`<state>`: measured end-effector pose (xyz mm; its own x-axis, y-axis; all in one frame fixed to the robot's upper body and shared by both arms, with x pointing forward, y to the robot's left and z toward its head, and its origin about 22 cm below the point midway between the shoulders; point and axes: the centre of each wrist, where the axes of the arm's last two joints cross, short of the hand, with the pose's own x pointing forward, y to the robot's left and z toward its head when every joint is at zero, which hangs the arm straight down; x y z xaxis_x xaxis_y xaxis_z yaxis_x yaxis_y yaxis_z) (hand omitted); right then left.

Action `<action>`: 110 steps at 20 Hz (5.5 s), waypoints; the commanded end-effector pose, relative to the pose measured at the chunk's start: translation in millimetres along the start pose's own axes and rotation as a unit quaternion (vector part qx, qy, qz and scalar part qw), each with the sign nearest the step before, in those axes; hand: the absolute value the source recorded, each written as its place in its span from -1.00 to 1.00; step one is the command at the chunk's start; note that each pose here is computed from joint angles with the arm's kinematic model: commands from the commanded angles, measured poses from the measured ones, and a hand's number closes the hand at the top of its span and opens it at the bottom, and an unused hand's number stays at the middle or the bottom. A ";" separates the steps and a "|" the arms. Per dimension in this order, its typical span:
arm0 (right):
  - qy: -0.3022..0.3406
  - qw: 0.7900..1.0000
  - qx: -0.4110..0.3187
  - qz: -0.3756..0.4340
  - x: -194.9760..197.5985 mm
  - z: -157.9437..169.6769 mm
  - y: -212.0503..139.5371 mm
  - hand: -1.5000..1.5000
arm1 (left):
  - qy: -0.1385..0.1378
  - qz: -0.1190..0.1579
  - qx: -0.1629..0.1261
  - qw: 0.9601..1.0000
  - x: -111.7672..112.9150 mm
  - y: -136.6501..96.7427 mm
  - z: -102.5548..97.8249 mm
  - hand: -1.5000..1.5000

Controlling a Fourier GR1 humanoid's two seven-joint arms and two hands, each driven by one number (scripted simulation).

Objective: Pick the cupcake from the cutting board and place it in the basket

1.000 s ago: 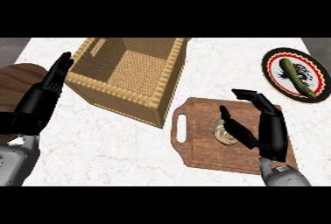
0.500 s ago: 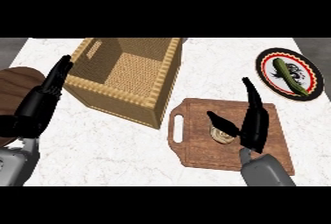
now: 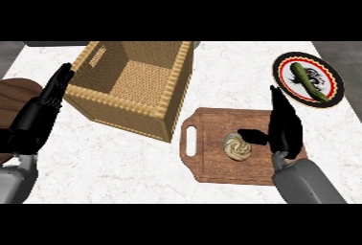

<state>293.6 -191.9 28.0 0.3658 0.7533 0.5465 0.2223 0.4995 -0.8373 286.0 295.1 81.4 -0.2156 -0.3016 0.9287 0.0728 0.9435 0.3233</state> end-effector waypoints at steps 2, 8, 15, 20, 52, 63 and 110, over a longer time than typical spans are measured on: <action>0.041 0.992 0.093 0.070 53.6 17.2 -18.5 -1.00 | 0.033 0.022 -0.033 0.999 -15.7 -13.6 9.7 0.00; 0.072 0.989 0.111 0.071 100.5 45.4 -78.7 -1.00 | 0.040 0.034 -0.032 0.998 -14.6 -16.4 15.5 0.00; 0.077 0.989 0.099 0.085 90.0 78.7 -110.9 -1.00 | 0.037 0.031 -0.023 0.999 -9.4 -16.2 6.8 0.00; 0.086 0.993 0.074 0.032 88.4 87.8 -120.6 -1.00 | 0.024 0.030 -0.034 0.999 -17.2 -14.5 12.9 0.00; 0.077 0.995 0.048 0.032 56.5 87.5 -51.2 -1.00 | 0.027 0.038 -0.052 0.998 -19.3 -26.3 17.0 0.00; 0.099 0.991 0.064 0.066 52.7 81.4 -17.8 -1.00 | 0.020 0.033 -0.056 0.998 -3.1 -46.3 4.3 0.00; -0.160 0.955 0.143 0.205 113.2 131.3 69.5 1.00 | -0.017 0.041 -0.107 0.993 5.5 -54.1 -12.2 0.00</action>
<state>247.4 -51.9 22.2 0.2193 0.9524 0.2120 -0.1705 0.2513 -0.9528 291.9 258.9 83.5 -0.2817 -0.2408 0.9288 0.2022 0.9314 0.3028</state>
